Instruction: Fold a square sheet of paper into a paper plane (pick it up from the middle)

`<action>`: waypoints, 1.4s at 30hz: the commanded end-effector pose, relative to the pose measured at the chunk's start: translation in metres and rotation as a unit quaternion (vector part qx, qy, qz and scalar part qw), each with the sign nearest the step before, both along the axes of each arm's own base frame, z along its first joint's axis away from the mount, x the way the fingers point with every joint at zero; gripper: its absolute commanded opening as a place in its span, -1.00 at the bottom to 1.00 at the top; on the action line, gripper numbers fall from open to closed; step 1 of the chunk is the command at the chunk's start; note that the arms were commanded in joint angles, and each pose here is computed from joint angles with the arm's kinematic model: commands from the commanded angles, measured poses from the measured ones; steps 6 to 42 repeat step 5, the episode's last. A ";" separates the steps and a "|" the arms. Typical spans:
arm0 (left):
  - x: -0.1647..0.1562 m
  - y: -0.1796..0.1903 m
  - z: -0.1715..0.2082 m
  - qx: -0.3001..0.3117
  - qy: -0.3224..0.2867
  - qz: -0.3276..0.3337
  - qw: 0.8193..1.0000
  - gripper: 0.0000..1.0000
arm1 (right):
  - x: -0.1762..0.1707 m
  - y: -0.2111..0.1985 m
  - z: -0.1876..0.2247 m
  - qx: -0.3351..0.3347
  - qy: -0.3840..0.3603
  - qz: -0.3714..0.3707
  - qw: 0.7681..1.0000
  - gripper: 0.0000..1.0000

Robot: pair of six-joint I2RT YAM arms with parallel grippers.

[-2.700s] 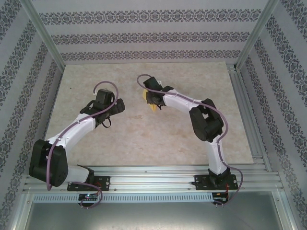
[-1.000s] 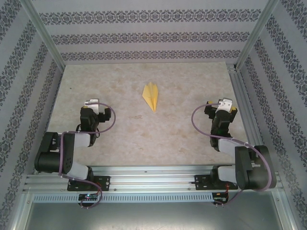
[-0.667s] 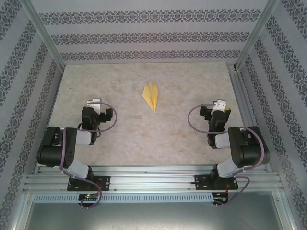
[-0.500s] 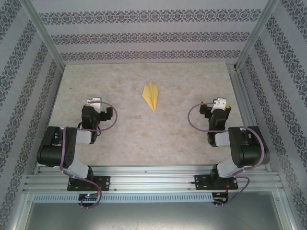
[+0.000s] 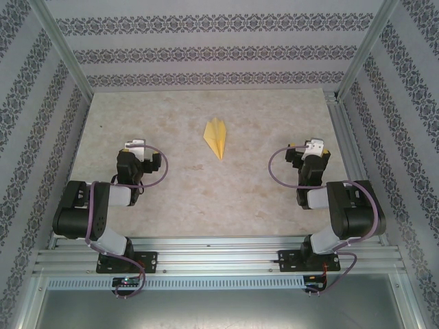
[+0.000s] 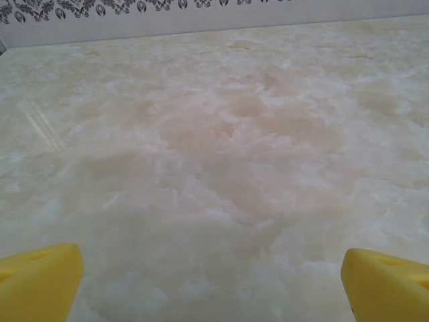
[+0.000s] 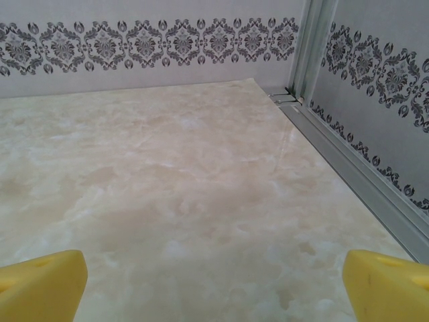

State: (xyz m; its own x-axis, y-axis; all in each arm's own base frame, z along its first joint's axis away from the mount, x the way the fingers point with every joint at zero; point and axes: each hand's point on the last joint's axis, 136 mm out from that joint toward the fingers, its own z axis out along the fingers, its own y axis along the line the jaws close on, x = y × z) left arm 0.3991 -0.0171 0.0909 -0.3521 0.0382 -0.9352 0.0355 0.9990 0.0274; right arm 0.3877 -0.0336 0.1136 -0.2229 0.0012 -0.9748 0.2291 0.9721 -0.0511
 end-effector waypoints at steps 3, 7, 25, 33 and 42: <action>0.008 -0.003 0.011 0.008 -0.020 -0.003 1.000 1.00 | 0.005 0.000 0.011 0.009 -0.021 0.004 1.000 0.96; 0.008 -0.003 0.011 0.008 -0.021 -0.004 1.000 1.00 | 0.006 0.000 0.014 0.009 -0.025 0.004 1.000 0.96; 0.008 -0.003 0.011 0.008 -0.021 -0.004 1.000 1.00 | 0.006 0.000 0.014 0.009 -0.025 0.004 1.000 0.96; 0.008 -0.003 0.011 0.008 -0.021 -0.004 1.000 1.00 | 0.006 0.000 0.014 0.009 -0.025 0.004 1.000 0.96; 0.008 -0.003 0.011 0.008 -0.021 -0.004 1.000 1.00 | 0.006 0.000 0.014 0.009 -0.025 0.004 1.000 0.96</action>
